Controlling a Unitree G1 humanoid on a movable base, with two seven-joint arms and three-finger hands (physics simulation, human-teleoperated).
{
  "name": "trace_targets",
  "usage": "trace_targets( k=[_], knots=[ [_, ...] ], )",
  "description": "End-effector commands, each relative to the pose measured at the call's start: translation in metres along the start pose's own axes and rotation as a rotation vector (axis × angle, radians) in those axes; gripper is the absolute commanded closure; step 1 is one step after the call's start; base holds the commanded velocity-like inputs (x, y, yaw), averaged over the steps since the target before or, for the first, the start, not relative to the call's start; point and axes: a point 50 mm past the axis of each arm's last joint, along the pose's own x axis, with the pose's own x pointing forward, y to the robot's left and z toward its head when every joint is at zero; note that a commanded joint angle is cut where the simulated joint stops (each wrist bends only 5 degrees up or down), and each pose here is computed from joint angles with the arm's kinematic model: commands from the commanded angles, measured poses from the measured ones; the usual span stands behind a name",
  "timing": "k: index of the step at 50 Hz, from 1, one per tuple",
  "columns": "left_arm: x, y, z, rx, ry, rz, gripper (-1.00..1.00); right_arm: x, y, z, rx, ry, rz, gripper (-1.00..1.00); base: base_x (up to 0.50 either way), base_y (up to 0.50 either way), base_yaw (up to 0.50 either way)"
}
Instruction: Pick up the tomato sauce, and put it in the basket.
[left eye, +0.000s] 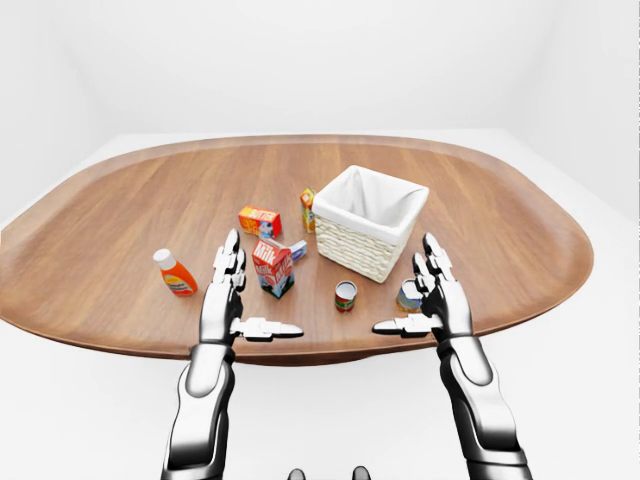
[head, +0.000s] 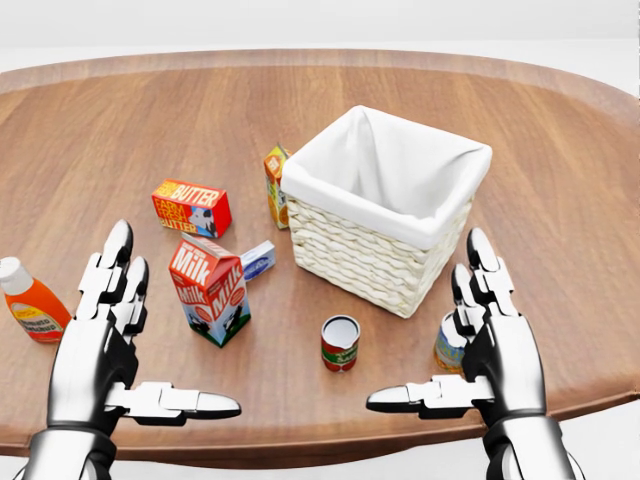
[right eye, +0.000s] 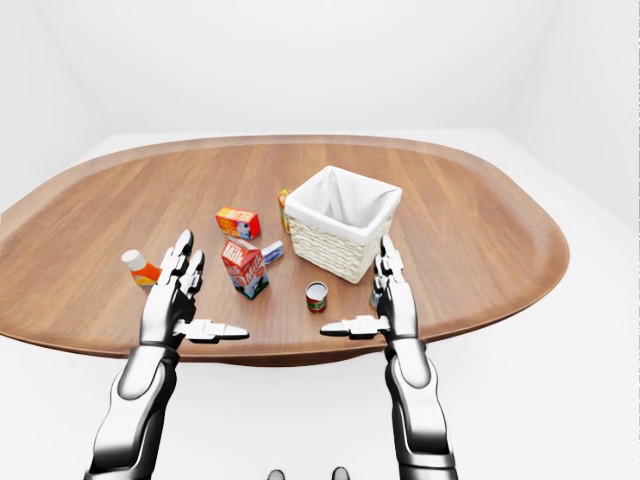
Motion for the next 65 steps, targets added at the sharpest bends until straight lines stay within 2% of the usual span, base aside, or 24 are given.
trace_targets(
  k=[1, 30, 39, 40, 65],
  knots=[
    [-0.0009, -0.0013, -0.0013, -0.003, 0.006, -0.003, -1.0, -0.0014, 0.0001, -0.0021, -0.003, 0.01, 0.014, -1.0, 0.0, -0.5, 0.0],
    [0.0002, -0.0018, -0.0033, -0.003, 0.014, -0.005, -1.0, 0.0016, -0.0019, -0.0069, -0.015, 0.031, -0.012, -1.0, 0.0, -0.5, 0.0],
    [-0.0003, -0.0021, -0.0041, -0.001, 0.017, -0.006, -1.0, 0.003, -0.0022, -0.0079, -0.042, 0.036, -0.031, -1.0, 0.0, 0.0, 0.0],
    [-0.0004, -0.0021, -0.0038, -0.001, 0.016, -0.006, -1.0, 0.0022, -0.0015, -0.0079, -0.006, 0.032, -0.008, -1.0, 0.0, 0.0, 0.0],
    [-0.0006, -0.002, -0.0033, 0.001, 0.014, -0.008, -1.0, 0.0015, -0.0022, -0.0047, 0.005, 0.02, -0.012, -1.0, 0.49, 0.0, 0.0]
  ],
)
